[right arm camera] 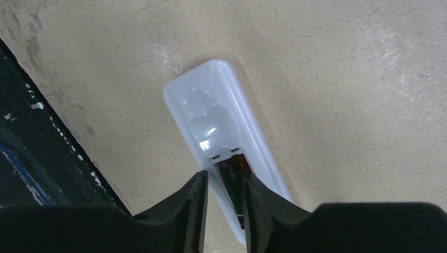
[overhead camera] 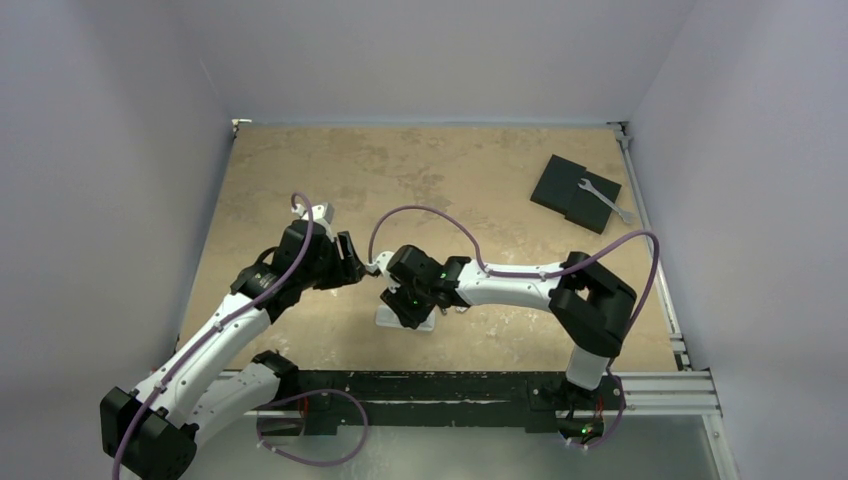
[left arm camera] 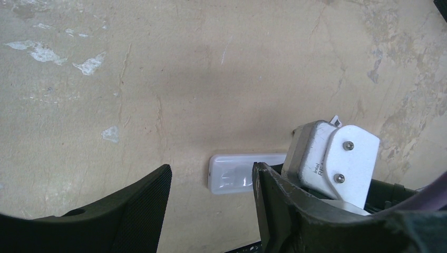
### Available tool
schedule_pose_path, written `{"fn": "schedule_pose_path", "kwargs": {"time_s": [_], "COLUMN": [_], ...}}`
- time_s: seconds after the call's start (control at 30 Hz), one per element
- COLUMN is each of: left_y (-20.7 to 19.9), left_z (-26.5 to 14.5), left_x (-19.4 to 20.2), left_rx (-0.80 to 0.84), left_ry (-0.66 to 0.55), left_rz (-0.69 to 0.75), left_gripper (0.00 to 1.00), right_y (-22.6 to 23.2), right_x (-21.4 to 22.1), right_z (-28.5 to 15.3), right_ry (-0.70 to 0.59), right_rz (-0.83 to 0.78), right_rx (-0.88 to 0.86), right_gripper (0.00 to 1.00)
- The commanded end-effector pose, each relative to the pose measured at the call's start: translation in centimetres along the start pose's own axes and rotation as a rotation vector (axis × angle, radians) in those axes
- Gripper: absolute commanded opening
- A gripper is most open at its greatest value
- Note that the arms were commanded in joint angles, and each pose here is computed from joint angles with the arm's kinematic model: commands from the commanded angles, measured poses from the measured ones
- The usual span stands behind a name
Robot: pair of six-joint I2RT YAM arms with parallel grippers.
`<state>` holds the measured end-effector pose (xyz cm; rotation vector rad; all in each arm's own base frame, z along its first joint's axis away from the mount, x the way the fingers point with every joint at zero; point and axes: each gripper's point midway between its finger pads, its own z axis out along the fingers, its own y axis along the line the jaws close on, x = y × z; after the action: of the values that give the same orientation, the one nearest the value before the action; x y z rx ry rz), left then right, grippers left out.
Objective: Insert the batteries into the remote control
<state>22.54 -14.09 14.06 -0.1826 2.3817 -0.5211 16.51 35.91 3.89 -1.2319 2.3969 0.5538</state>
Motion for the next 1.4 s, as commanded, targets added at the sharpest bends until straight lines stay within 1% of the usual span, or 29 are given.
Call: {"fn": "schedule_pose_path", "kwargs": {"time_s": [0.0, 0.13, 0.27, 0.37, 0.6, 0.7, 1.07, 1.37], "left_y": [-0.4, -0.4, -0.4, -0.4, -0.4, -0.4, -0.4, -0.9], "left_z": [0.0, 0.0, 0.0, 0.0, 0.0, 0.1, 0.4, 1.4], "left_x": [-0.7, -0.7, -0.7, -0.7, -0.7, -0.7, -0.4, 1.1], "left_rx": [0.02, 0.02, 0.018, 0.018, 0.019, 0.02, 0.023, 0.067], "left_ry": [-0.027, -0.027, -0.027, -0.027, -0.028, -0.026, -0.015, 0.037], "left_rz": [0.001, 0.001, -0.001, -0.002, -0.001, 0.0, -0.003, -0.028], "left_gripper": [0.58, 0.58, 0.58, 0.58, 0.58, 0.58, 0.58, 0.58], "right_y": [0.3, 0.4, 0.5, 0.5, 0.5, 0.6, 0.2, -0.2], "right_x": [-1.2, -1.3, -1.3, -1.2, -1.8, -2.5, -3.8, -3.2], "right_z": [-0.1, -0.2, -0.3, -0.3, -0.8, -1.3, -4.1, -6.5], "right_ry": [-0.016, -0.019, -0.018, -0.018, -0.043, -0.066, -0.144, -0.186], "right_rz": [-0.021, -0.031, -0.034, -0.035, -0.024, -0.021, 0.036, 0.119], "right_rx": [-0.023, -0.028, -0.031, -0.034, -0.026, -0.026, 0.028, 0.061], "right_gripper": [0.36, 0.34, 0.29, 0.28, 0.38, 0.4, 0.45, 0.46]}}
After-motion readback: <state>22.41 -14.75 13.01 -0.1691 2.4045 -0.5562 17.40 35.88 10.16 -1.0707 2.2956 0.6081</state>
